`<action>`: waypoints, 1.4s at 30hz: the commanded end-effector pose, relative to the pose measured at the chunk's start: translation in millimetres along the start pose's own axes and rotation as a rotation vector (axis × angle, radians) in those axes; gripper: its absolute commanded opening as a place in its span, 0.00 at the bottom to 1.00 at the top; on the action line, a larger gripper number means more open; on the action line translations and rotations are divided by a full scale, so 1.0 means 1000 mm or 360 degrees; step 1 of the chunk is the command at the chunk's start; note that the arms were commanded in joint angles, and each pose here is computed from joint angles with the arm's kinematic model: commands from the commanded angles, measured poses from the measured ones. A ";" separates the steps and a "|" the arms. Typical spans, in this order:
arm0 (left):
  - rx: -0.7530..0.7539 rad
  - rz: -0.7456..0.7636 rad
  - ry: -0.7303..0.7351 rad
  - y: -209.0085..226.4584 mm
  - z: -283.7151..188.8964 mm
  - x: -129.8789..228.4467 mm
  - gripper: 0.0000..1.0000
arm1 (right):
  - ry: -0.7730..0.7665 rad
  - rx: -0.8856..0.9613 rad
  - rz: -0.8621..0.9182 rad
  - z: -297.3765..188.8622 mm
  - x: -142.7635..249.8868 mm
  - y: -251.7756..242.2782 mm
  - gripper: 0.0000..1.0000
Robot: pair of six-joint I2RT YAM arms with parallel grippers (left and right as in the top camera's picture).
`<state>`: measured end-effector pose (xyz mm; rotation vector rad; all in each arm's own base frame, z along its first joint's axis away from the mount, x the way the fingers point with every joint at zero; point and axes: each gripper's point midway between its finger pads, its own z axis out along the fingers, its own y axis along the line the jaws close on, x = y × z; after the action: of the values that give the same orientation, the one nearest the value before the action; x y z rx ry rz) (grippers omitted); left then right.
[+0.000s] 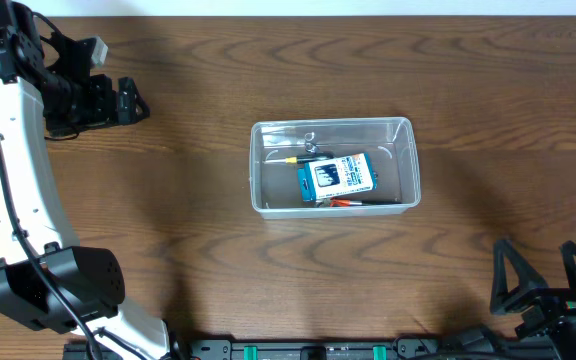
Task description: Pack container
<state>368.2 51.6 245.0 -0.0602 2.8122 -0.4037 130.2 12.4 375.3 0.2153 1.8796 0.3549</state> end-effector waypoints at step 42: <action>-0.0013 -0.0025 0.0002 0.002 -0.001 0.001 0.98 | -0.0910 0.0104 -0.0653 0.045 -0.011 -0.018 0.99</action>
<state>368.2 51.6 245.0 -0.0603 2.8126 -0.4039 170.8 -4.2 375.9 -0.0054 1.3186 -0.0478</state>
